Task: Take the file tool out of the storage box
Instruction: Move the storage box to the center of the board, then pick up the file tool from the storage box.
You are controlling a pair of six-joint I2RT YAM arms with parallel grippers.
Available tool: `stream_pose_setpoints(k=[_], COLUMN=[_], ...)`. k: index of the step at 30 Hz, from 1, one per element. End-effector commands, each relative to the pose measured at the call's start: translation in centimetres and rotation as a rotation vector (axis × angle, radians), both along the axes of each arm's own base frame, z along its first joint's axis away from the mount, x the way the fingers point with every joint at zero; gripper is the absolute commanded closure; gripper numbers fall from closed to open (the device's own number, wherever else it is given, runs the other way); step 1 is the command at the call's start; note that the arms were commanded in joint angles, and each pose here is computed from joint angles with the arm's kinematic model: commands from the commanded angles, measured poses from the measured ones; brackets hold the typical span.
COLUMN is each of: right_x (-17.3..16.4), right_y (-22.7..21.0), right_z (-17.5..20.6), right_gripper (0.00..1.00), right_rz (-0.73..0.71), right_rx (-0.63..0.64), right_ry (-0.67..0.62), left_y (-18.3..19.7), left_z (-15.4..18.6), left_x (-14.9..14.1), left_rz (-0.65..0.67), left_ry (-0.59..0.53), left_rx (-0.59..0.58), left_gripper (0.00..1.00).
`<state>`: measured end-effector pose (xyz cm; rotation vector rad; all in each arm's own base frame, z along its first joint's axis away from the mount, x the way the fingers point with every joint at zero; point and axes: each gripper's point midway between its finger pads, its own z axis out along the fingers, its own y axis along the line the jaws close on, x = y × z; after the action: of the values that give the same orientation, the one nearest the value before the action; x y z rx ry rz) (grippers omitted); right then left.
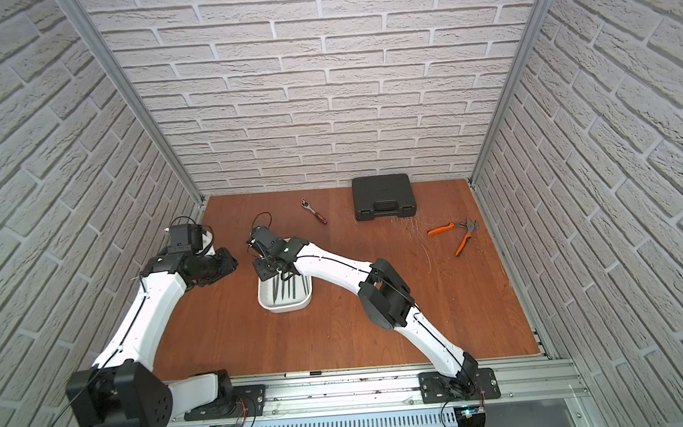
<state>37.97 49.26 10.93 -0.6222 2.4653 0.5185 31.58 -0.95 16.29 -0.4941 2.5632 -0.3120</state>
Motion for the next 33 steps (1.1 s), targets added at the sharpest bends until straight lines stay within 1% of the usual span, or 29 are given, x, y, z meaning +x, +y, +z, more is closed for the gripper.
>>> stream_pose_setpoints(k=[1,9,19,24,33], right_x=[0.8,2.5,4.1,5.1,4.9], right_y=[0.6,-0.3,-0.3,-0.5,-0.1], right_z=[0.8,-0.9,-2.8,-3.4,-5.3], right_gripper=[0.62,0.66,0.65,0.65,0.64], right_rz=[-0.04,-0.097,-0.118,-0.129,-0.12], right_rx=[0.045,0.033,0.006,0.017,0.008], right_ry=[-0.001,0.008,0.005,0.013,0.046], left_y=[-0.3,-0.5,-0.8,-0.7,-0.7], left_z=[-0.1,-0.5,-1.2,-1.5,-2.1], left_x=[-0.4,-1.1,-1.6,-1.9,-2.1], left_rz=[-0.014,-0.034,-0.044,-0.044,-0.046], left_ry=[-0.012,0.006,0.023,0.032,0.05], left_rx=[-0.022,-0.019,-0.034,-0.025,-0.024], left_gripper=[0.54,0.54,0.53,0.53,0.53])
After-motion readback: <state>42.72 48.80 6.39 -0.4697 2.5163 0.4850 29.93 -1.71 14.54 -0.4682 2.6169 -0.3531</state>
